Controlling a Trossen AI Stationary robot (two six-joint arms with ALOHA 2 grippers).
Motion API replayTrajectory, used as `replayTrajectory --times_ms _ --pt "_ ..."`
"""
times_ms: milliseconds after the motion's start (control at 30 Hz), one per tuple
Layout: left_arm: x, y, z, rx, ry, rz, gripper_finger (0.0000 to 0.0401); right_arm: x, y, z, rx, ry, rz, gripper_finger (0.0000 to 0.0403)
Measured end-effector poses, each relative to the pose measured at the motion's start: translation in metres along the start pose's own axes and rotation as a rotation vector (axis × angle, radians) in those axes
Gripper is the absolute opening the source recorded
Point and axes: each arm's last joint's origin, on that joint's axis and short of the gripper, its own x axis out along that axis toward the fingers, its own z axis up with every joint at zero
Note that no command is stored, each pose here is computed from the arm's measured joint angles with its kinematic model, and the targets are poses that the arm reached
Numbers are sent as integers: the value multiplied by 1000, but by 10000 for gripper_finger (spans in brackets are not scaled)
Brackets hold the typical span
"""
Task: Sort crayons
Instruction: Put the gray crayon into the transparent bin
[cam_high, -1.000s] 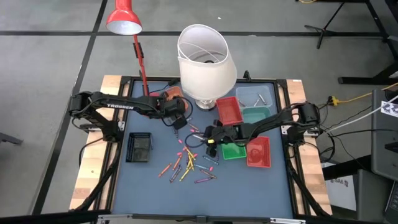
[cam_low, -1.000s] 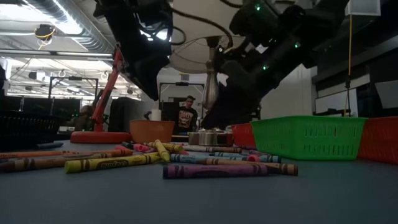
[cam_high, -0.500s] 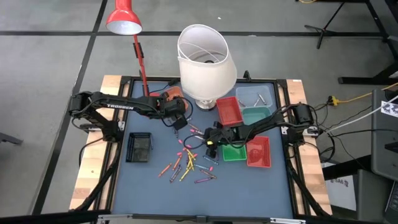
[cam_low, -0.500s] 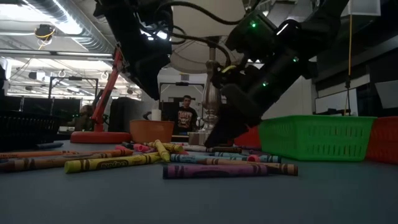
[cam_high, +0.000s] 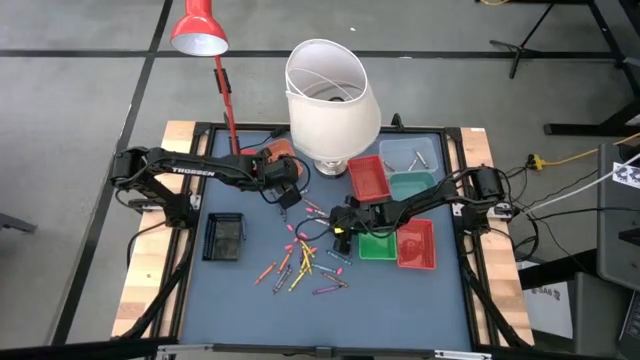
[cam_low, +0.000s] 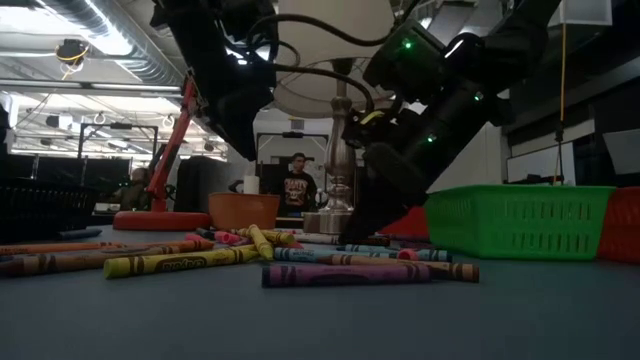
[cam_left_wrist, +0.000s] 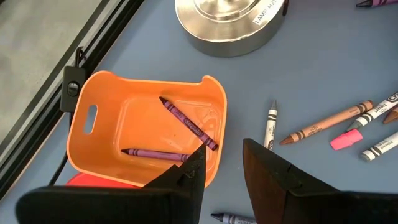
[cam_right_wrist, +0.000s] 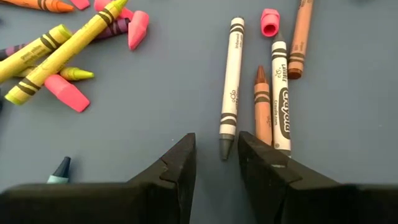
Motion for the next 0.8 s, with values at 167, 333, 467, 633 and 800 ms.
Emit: replayTrajectory --times_ms 167,333,467,633,800 --pt "0 0 0 0 0 0 89 2 0 -1 -1 -1 -12 110" --pt "0 0 0 0 0 0 89 2 0 -1 -1 -1 -17 62" --pt "0 0 0 0 0 0 89 2 -1 -1 -2 -4 -34 24" --pt "0 0 0 0 0 0 89 2 -1 -1 -2 -5 -39 5" --pt "0 0 0 1 0 0 89 2 -1 -1 -2 -5 -38 13"
